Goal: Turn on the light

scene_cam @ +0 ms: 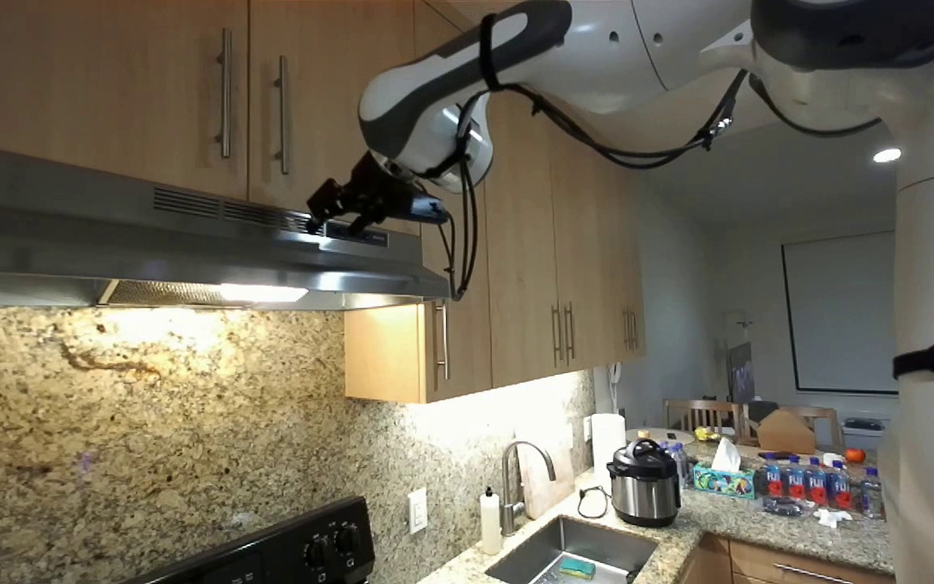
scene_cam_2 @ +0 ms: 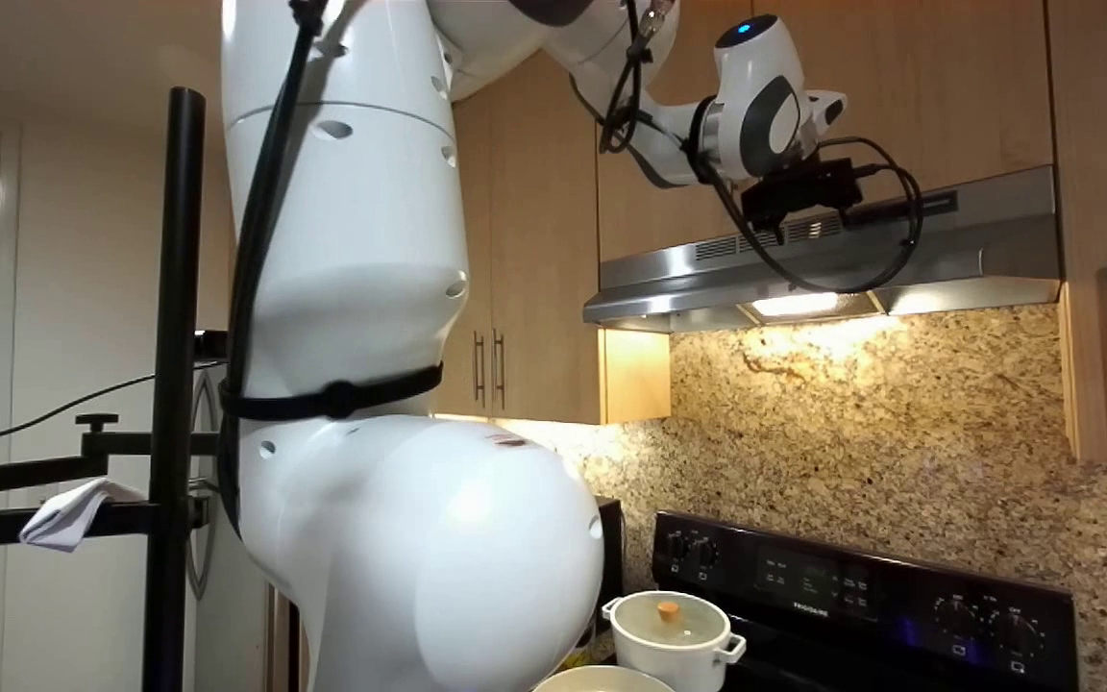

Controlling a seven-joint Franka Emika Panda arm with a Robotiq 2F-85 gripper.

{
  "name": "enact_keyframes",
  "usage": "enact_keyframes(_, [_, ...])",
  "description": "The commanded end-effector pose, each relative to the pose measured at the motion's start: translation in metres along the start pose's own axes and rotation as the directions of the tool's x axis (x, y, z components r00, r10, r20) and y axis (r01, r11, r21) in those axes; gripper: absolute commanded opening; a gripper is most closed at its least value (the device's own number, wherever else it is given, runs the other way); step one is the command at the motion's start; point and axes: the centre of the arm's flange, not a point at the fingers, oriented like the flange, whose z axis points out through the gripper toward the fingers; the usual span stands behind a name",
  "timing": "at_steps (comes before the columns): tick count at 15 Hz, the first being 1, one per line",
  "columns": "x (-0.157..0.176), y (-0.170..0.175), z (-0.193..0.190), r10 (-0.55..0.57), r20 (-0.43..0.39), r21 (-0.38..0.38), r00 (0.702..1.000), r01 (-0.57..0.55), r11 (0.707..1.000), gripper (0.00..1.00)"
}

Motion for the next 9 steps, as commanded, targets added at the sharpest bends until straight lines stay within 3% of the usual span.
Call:
enact_keyframes(1, [-0.036,-0.020,-0.045,0.019,-0.033,-0.080,0.999,-0.022,0.997,1.00])
enact_keyframes(4, [-0.053,-0.026,-0.068,0.010,-0.055,-0.110,0.998,-0.016,0.994,1.00])
enact_keyframes(9, [-0.089,-0.041,-0.087,-0.018,0.052,-0.070,0.998,0.022,0.997,1.00])
